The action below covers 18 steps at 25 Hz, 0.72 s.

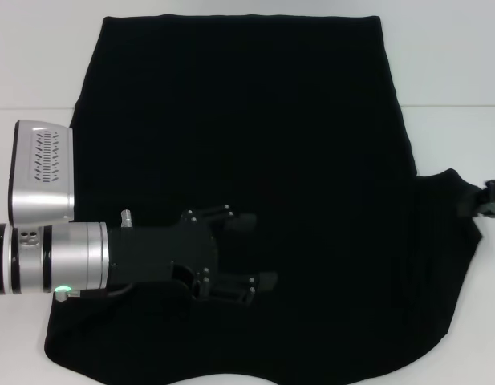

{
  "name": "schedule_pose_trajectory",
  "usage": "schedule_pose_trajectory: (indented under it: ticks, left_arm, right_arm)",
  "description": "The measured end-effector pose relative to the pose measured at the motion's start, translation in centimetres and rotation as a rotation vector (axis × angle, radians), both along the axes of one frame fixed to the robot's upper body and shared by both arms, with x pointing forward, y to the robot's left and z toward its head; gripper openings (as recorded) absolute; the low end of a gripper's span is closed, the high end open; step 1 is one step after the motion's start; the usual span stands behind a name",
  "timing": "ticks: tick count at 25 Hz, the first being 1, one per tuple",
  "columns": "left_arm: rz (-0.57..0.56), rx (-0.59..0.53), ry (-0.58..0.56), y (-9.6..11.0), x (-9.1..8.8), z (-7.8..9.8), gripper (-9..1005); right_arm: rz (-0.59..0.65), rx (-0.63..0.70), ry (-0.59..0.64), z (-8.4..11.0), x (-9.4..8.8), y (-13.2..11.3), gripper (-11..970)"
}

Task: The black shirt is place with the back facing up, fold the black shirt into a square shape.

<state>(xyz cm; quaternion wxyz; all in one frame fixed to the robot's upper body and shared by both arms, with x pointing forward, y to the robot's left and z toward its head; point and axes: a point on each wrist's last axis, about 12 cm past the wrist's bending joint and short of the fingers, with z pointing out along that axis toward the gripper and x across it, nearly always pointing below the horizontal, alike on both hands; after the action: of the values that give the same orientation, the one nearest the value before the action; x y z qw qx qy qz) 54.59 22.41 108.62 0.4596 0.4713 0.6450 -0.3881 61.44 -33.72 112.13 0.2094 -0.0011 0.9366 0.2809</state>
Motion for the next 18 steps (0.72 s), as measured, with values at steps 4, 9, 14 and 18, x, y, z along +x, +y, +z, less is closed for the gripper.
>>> schedule_pose_trajectory:
  ticks: [4,9,14,18]
  left_arm:
    - [0.004,-0.002,0.002,0.0,0.0,0.0,934]
    - [0.005,-0.003,0.004,0.0,0.0,0.0,934]
    - [0.008,-0.003,0.003,0.1,0.0,-0.1,933]
    - [0.012,0.002,0.002,0.1,0.0,-0.1,933]
  right_arm:
    - [0.105,-0.024,-0.005,0.7,1.1,3.0,80]
    - [0.254,-0.089,-0.009,1.6,2.5,7.6,104]
    - [0.335,-0.151,-0.002,2.0,3.0,10.3,128]
    - [0.383,-0.188,-0.003,2.4,3.3,11.9,148]
